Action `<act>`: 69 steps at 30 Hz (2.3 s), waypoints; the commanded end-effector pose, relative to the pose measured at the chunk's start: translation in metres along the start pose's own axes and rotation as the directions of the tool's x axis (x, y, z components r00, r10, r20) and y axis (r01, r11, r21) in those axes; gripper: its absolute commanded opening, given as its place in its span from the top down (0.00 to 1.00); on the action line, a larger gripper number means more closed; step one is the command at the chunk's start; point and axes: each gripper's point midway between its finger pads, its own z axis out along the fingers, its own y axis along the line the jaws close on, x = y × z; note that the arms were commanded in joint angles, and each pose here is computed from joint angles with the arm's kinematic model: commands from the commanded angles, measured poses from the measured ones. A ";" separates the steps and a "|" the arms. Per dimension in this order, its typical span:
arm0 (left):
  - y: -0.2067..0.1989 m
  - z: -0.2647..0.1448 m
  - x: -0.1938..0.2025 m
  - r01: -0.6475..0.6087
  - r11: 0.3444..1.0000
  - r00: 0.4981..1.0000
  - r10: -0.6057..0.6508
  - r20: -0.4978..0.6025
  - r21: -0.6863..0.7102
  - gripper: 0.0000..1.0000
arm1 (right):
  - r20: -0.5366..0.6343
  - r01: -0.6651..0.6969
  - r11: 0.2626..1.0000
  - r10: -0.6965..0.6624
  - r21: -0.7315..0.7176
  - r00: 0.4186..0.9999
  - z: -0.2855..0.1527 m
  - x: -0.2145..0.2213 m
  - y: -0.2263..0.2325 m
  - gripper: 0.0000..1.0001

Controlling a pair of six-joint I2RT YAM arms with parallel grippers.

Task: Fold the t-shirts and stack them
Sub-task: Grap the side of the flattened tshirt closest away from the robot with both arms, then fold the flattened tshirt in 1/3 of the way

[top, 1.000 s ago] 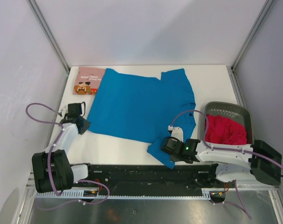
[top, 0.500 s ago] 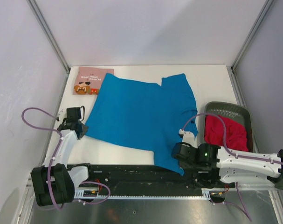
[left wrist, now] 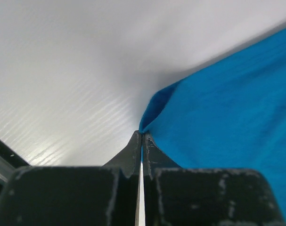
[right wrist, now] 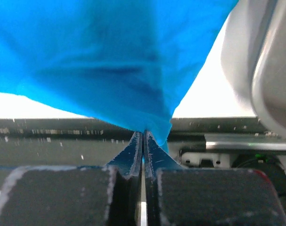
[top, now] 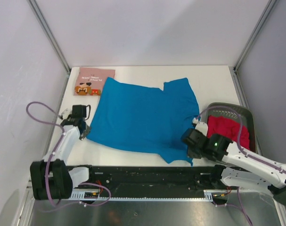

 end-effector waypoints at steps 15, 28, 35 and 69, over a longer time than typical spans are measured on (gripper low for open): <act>-0.115 0.010 -0.043 -0.071 0.997 0.997 0.070 0.036 0.024 1.00 | 0.124 -0.072 0.990 0.057 0.124 0.991 0.064 -0.132 -0.001 1.00; -0.146 0.019 -0.066 -0.071 0.997 0.996 0.069 0.065 0.027 1.00 | 0.169 -0.123 0.985 0.101 0.125 0.980 0.083 -0.176 -0.012 1.00; -0.154 0.023 -0.074 -0.082 0.997 0.994 0.080 0.080 0.018 1.00 | 0.162 -0.138 0.979 0.113 0.150 0.980 0.090 -0.177 -0.019 1.00; -0.183 0.025 -0.083 -0.183 0.968 0.982 0.172 0.081 0.173 0.56 | 0.204 -0.119 0.989 0.099 0.088 0.974 0.091 -0.203 -0.015 0.55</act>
